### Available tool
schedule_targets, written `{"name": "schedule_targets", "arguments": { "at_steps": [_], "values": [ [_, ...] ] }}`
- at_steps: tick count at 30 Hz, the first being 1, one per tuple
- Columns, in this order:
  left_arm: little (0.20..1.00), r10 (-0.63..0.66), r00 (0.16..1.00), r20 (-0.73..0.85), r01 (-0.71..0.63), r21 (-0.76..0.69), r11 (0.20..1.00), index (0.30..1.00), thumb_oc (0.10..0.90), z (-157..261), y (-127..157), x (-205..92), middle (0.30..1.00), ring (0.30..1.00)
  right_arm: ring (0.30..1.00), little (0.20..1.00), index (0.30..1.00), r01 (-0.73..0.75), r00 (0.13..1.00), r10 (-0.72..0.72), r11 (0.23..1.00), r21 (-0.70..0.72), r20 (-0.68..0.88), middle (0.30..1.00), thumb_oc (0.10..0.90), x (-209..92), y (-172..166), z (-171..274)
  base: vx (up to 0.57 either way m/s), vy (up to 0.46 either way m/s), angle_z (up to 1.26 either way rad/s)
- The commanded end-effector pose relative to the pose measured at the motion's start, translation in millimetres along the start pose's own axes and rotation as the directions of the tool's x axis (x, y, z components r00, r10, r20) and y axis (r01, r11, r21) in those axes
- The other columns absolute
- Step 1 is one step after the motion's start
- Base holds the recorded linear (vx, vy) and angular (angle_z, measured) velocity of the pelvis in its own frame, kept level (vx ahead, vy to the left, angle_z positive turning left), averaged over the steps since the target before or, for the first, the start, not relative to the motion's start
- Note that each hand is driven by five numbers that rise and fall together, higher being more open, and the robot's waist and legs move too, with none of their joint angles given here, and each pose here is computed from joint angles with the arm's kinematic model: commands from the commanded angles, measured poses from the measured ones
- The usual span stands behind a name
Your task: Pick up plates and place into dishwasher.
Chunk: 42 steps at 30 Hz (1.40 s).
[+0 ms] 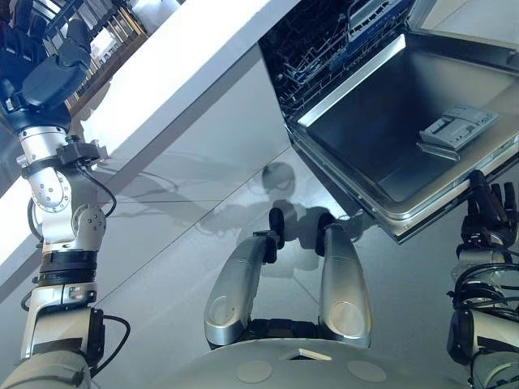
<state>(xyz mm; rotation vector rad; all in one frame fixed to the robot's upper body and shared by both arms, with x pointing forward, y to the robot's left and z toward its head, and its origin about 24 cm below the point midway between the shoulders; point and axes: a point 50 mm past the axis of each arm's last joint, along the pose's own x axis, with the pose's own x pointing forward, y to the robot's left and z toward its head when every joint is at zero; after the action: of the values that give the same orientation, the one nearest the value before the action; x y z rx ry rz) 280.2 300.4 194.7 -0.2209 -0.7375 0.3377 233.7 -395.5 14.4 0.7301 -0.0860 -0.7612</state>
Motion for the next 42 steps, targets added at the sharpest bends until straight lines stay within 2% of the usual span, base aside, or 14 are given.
{"name": "schedule_targets", "arguments": {
  "at_steps": [1, 4, 6, 10, 12, 13, 17, 18, 20, 24, 27, 31, 36, 42],
  "values": [
    [0.900, 0.020, 1.000, -0.012, -0.021, -0.065, 0.998, 0.900, 0.800, -7.7, -5.6, -13.2, 0.900, 0.900, 0.900, 0.900, 0.900, -0.264, 0.958, 0.267, 0.964, 0.040, -0.102, 0.900, 0.800, 7.6, 47.7, -12.6, 0.00, 0.000, 0.00],
    [0.900, 0.013, 1.000, 0.001, -0.013, -0.050, 0.999, 0.900, 0.800, -4.8, -0.8, -14.5, 0.900, 0.900, 0.900, 0.900, 0.900, -0.563, 0.801, 0.580, 0.814, 0.143, -0.151, 0.900, 0.800, -7.7, 92.4, -34.3, -0.01, -0.008, -0.08],
    [0.900, 0.011, 1.000, 0.013, -0.010, -0.044, 0.999, 0.900, 0.800, -3.0, 1.7, -11.9, 0.900, 0.900, 0.900, 0.900, 0.900, -0.724, 0.635, 0.754, 0.656, 0.212, -0.168, 0.900, 0.800, -23.4, 119.1, -46.5, -0.01, -0.043, -0.09],
    [0.900, 0.001, 0.999, 0.038, 0.000, -0.021, 1.000, 0.900, 0.800, -1.5, 1.9, -6.2, 0.900, 0.900, 0.900, 0.900, 0.900, -0.873, 0.349, 0.922, 0.385, 0.299, -0.166, 0.900, 0.800, -53.3, 173.2, -57.8, 0.01, -0.056, -0.09],
    [0.900, -0.009, 0.999, 0.037, 0.009, -0.020, 1.000, 0.900, 0.800, -4.3, -4.0, -5.0, 0.900, 0.900, 0.900, 0.900, 0.900, -0.908, 0.237, 0.959, 0.276, 0.316, -0.155, 0.900, 0.800, -70.3, 207.2, -60.3, 0.03, -0.018, -0.05],
    [0.900, -0.008, 0.999, 0.038, 0.009, -0.019, 1.000, 0.900, 0.800, -4.1, -4.0, -4.9, 0.900, 0.900, 0.900, 0.900, 0.900, -0.908, 0.237, 0.959, 0.276, 0.316, -0.155, 0.900, 0.800, -70.7, 207.5, -60.4, 0.05, 0.025, -0.05],
    [0.900, -0.027, 1.000, 0.012, 0.028, -0.026, 0.999, 0.900, 0.800, -9.7, -10.1, -10.2, 0.900, 0.900, 0.900, 0.900, 0.900, -0.948, 0.069, 0.987, 0.110, 0.298, -0.144, 0.900, 0.800, -99.2, 253.2, -59.0, 0.09, 0.075, -0.19],
    [0.900, -0.028, 1.000, 0.010, 0.028, -0.025, 0.999, 0.900, 0.800, -10.0, -10.2, -10.8, 0.900, 0.900, 0.900, 0.900, 0.900, -0.950, 0.058, 0.988, 0.098, 0.297, -0.141, 0.900, 0.800, -101.2, 255.3, -58.9, 0.09, 0.078, -0.24],
    [0.900, -0.026, 1.000, 0.003, 0.026, -0.023, 0.999, 0.900, 0.800, -11.5, -10.4, -13.1, 0.900, 0.900, 0.900, 0.900, 0.900, -0.956, -0.035, 0.991, 0.003, 0.294, -0.126, 0.900, 0.800, -118.8, 271.5, -59.7, 0.08, 0.089, -0.28],
    [0.900, -0.022, 1.000, -0.011, 0.022, -0.013, 1.000, 0.900, 0.800, -15.9, -9.4, -15.4, 0.900, 0.900, 0.900, 0.900, 0.900, -0.954, -0.140, 0.985, -0.106, 0.279, -0.103, 0.900, 0.800, -148.6, 293.7, -63.0, 0.10, 0.102, -0.34],
    [0.900, -0.019, 0.999, -0.027, 0.019, -0.003, 1.000, 0.900, 0.800, -19.2, -5.3, -17.7, 0.900, 0.900, 0.900, 0.900, 0.900, -0.955, -0.153, 0.983, -0.120, 0.270, -0.102, 0.900, 0.800, -160.0, 298.9, -67.6, 0.14, 0.110, -0.26],
    [0.900, -0.016, 0.999, -0.048, 0.016, 0.004, 1.000, 0.900, 0.800, -22.5, -0.1, -24.2, 0.900, 0.900, 0.900, 0.900, 0.900, -0.965, -0.092, 0.989, -0.058, 0.257, -0.119, 0.900, 0.800, -158.2, 294.5, -72.7, 0.12, 0.087, 0.12],
    [0.900, -0.016, 0.997, -0.078, 0.018, 0.027, 0.999, 0.900, 0.800, -26.0, 7.6, -33.0, 0.900, 0.900, 0.900, 0.900, 0.900, -0.965, 0.105, 0.984, 0.135, 0.224, -0.144, 0.900, 0.800, -138.0, 275.1, -81.3, 0.11, 0.081, 0.30],
    [0.900, -0.005, 0.994, -0.106, 0.008, 0.033, 0.999, 0.900, 0.800, -28.6, 16.9, -49.2, 0.900, 0.900, 0.900, 0.900, 0.900, -0.914, 0.322, 0.922, 0.362, 0.183, -0.217, 0.900, 0.800, -108.1, 227.4, -94.8, 0.09, 0.082, 0.89]
  ]
}}
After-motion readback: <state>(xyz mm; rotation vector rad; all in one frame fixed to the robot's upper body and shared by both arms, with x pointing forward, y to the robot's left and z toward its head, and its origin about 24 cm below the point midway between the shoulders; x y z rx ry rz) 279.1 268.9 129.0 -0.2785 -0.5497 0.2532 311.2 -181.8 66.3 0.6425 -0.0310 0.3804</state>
